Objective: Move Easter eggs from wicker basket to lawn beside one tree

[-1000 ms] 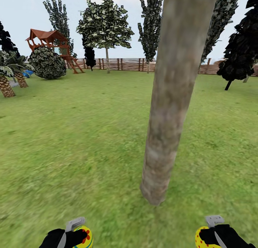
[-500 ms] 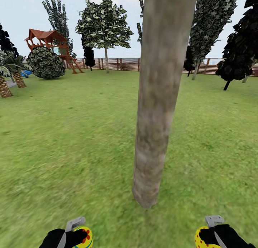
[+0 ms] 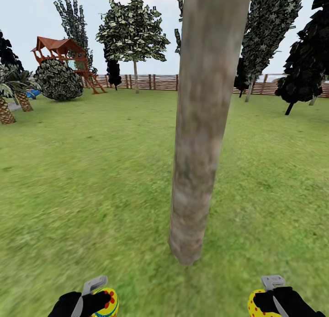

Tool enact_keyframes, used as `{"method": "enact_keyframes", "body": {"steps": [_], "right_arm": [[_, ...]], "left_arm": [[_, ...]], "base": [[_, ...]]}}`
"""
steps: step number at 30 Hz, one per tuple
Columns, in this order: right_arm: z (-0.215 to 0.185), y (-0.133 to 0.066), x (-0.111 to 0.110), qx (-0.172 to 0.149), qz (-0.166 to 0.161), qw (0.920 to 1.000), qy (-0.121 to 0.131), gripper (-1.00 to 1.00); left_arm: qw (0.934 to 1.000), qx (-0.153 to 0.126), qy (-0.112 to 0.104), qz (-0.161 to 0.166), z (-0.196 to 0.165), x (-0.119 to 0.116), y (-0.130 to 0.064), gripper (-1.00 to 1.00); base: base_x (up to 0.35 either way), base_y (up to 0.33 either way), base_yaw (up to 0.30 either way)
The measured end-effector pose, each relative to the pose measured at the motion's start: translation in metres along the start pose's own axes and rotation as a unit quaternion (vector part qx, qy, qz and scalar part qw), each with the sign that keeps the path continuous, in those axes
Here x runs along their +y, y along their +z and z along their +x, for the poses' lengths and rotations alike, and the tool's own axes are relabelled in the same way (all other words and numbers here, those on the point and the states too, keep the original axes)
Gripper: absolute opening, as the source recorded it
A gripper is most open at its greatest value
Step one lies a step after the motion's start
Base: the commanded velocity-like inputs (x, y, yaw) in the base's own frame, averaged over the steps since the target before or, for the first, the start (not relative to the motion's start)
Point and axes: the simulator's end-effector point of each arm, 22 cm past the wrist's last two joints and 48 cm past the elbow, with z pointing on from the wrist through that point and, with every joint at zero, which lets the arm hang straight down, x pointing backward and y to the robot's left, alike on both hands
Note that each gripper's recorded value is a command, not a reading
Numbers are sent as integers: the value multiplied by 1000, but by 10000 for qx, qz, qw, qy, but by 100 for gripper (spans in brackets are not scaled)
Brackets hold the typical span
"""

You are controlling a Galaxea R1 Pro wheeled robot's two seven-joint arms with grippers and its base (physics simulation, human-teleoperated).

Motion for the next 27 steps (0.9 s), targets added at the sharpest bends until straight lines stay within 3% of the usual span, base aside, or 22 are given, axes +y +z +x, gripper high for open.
{"method": "enact_keyframes", "body": {"steps": [27], "right_arm": [[19,47,19,-9,-66,10000,0,-100]], "left_arm": [[9997,-238,-10,31,-2,7,40,-100]], "base": [[0,0,0]]}}
